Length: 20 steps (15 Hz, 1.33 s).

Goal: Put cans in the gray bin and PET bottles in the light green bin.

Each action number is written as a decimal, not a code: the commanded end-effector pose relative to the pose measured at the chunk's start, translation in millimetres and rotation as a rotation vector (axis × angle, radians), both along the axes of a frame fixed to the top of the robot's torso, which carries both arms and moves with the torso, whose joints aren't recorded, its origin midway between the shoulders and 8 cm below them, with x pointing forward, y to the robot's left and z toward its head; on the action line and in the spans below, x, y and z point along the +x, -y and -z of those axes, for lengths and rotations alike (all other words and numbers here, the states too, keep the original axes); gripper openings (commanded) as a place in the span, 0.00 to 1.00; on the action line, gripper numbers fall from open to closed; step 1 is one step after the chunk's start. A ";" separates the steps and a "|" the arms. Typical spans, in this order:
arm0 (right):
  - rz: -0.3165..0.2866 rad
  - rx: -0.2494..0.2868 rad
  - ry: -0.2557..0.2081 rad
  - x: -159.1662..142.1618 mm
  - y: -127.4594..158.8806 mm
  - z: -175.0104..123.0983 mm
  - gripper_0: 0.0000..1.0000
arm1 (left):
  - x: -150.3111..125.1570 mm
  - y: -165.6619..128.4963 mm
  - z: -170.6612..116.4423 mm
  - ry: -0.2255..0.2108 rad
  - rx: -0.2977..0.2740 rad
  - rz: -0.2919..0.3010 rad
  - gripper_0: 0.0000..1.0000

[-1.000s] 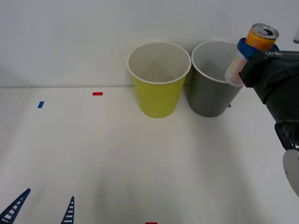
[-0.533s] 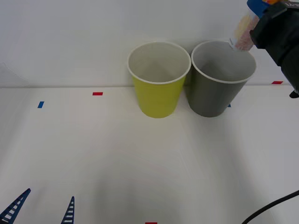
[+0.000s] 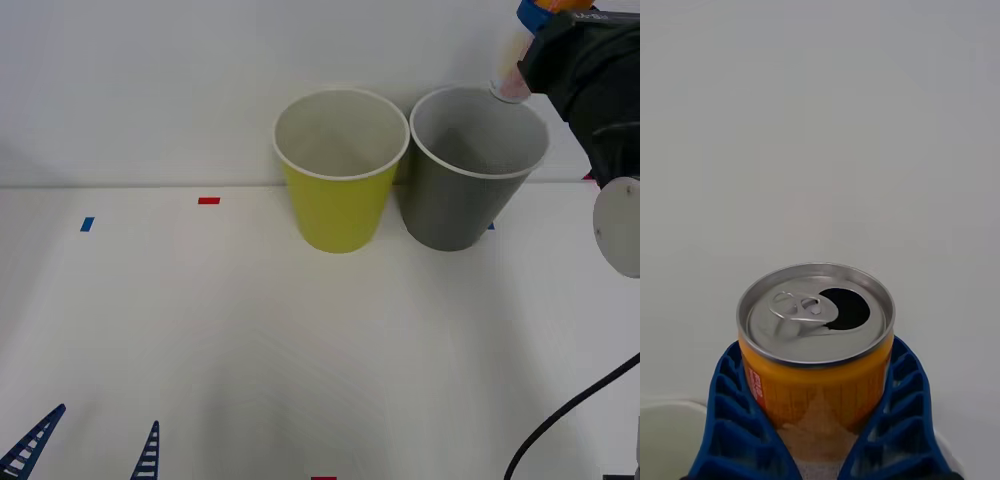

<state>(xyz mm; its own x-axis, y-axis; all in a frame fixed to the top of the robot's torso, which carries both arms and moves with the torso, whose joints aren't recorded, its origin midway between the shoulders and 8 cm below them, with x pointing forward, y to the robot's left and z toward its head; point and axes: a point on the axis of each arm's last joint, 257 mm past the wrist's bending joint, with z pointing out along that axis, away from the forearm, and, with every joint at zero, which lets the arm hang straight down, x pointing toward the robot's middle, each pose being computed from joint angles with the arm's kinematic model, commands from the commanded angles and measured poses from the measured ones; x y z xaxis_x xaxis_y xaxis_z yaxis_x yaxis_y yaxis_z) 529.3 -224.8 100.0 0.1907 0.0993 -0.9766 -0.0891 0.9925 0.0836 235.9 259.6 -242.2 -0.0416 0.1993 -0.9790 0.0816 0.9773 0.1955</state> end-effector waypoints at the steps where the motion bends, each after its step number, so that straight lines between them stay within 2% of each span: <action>1: 0.010 -0.009 0.004 20.8 3.0 7.9 0.01 | 0.0 0.0 0.0 0.000 0.000 0.000 1.00; 4: 0.023 -0.021 -0.025 37.6 5.1 23.3 0.01 | 0.0 0.0 0.0 0.000 0.000 0.000 1.00; 8: 0.047 -0.039 -0.042 55.3 11.9 39.0 0.02 | 0.0 0.0 0.0 0.000 0.000 0.000 1.00; 15: 0.042 -0.050 -0.046 56.5 7.1 41.3 0.00 | 0.0 0.0 0.0 0.000 0.000 0.000 1.00; 16: 0.041 -0.050 -0.046 56.5 6.3 41.5 0.06 | 0.0 0.0 0.0 0.000 0.000 0.000 1.00; 17: 0.039 -0.050 -0.047 56.5 5.0 41.8 0.52 | 0.0 0.0 0.0 0.000 0.000 0.000 1.00; 18: 0.033 -0.049 -0.048 56.5 1.8 42.5 0.85 | 0.0 0.0 0.0 0.000 0.000 0.000 1.00; 19: 0.026 -0.054 -0.043 56.2 -1.8 41.7 0.96 | 0.0 0.0 0.0 0.000 0.000 0.000 1.00; 20: 0.016 -0.046 -0.039 56.0 -6.0 40.7 1.00 | 0.0 0.0 0.0 0.000 0.000 0.000 1.00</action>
